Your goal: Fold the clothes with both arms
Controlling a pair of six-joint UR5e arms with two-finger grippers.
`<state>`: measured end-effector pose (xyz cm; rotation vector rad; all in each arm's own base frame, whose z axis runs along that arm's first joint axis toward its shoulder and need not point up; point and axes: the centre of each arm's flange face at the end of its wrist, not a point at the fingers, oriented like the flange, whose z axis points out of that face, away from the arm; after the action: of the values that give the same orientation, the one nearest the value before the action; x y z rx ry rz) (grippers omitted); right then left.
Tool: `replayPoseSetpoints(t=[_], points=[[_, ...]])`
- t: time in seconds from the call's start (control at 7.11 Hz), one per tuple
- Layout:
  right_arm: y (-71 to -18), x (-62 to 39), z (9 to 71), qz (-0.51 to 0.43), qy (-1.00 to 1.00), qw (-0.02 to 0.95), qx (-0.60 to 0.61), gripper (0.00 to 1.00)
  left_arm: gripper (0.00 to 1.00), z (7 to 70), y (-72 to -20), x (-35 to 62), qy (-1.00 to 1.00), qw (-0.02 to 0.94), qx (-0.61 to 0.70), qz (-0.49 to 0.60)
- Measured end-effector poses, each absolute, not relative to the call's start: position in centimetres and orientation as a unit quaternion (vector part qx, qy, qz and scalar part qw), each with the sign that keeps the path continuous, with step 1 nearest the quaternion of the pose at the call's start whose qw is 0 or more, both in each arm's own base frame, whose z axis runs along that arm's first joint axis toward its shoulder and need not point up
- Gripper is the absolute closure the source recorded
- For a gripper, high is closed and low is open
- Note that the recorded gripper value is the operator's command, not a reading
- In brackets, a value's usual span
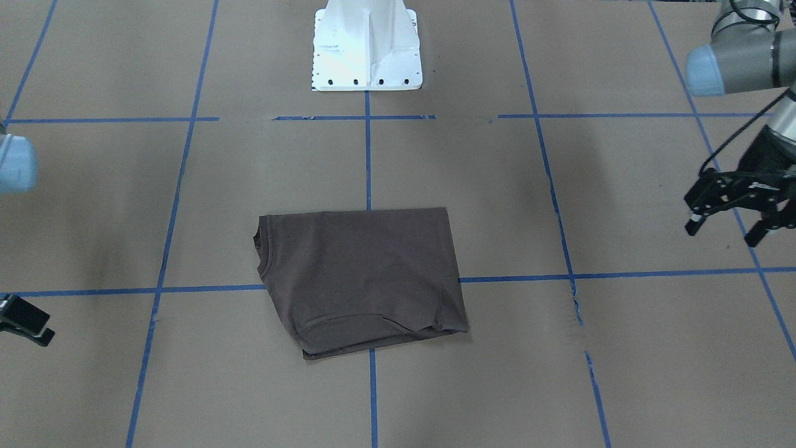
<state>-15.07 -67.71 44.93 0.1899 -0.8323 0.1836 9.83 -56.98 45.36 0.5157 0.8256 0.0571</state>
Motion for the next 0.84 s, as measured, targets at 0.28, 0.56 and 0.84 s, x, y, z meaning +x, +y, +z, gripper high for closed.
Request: replayPoseSetpoints(t=[0.28,0.56,0.84], points=[[-65.0,-8.6,47.5,0.013,-0.377,0.924,0.063,0.0,0.0,51.7,-57.6,1.9,0.401,0.893,0.2,0.038],[-58.0,-3.7,51.3,0.004,-0.412,0.911,0.021,0.0,0.0,56.3,-55.4,-1.8,0.408,0.903,0.132,0.029],[-55.3,-2.6,51.0,0.002,-0.4,0.916,0.031,0.0,0.0,59.4,-52.7,-3.1,0.402,0.908,0.112,0.033]])
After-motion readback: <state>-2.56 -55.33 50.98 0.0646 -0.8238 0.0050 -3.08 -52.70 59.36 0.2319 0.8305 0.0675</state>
